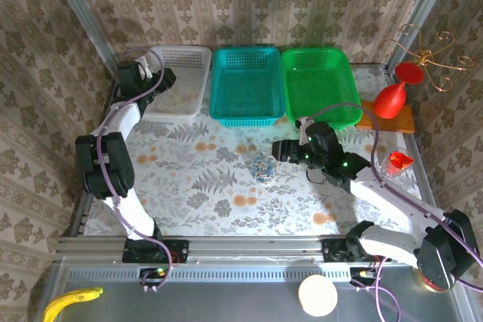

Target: Untangle the cables

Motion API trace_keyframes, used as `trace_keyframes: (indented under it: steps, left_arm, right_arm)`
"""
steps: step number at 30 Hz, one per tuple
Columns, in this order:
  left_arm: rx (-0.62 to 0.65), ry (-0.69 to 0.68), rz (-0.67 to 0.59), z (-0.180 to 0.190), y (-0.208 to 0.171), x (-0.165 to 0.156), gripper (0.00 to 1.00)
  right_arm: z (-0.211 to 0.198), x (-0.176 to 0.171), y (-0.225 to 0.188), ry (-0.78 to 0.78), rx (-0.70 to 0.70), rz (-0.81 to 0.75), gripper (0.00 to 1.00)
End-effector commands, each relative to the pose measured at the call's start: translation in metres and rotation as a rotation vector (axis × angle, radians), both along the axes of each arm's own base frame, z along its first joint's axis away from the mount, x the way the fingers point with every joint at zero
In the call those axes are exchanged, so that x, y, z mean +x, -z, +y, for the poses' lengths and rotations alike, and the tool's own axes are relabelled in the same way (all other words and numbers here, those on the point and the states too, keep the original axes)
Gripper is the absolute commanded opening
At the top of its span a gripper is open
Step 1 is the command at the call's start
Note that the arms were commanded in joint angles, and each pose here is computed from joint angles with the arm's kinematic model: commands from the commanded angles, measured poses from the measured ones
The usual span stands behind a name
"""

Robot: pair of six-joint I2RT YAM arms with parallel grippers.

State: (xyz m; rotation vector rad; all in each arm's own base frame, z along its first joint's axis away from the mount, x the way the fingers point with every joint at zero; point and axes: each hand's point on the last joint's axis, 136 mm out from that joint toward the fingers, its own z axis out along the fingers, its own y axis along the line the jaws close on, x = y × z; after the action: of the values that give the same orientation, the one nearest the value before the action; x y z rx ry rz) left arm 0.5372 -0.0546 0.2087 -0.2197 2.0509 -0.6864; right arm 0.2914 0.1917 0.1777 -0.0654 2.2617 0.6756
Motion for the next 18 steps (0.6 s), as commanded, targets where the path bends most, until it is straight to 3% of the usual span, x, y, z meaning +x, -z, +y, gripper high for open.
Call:
trace_keyframes:
  steps: [1, 3, 4, 12, 14, 18]
  left_arm:
    - [0.083, 0.043, -0.042, -0.009, -0.014, 0.002, 0.79]
    - [0.106, 0.062, -0.058, -0.016, -0.023, 0.000, 0.96]
    - [0.119, 0.079, -0.068, -0.022, -0.029, -0.001, 1.00]
    - [0.233, 0.182, -0.156, -0.072, -0.080, -0.054, 1.00]
    - [0.239, 0.199, -0.165, -0.085, -0.086, -0.075, 1.00]
    - [0.271, 0.233, -0.178, -0.105, -0.087, -0.118, 1.00]
  right_arm:
    - [-0.022, -0.002, 0.003, 0.072, -0.068, 0.008, 0.75]
    - [-0.028, -0.003, 0.003, 0.092, -0.087, 0.000, 0.78]
    - [-0.031, -0.003, 0.003, 0.104, -0.093, -0.008, 0.80]
    - [-0.036, -0.002, 0.009, 0.106, -0.136, -0.023, 0.92]
    - [-0.037, 0.000, 0.011, 0.115, -0.137, -0.037, 1.00]
    - [-0.038, 0.003, 0.011, 0.129, -0.127, -0.066, 1.00]
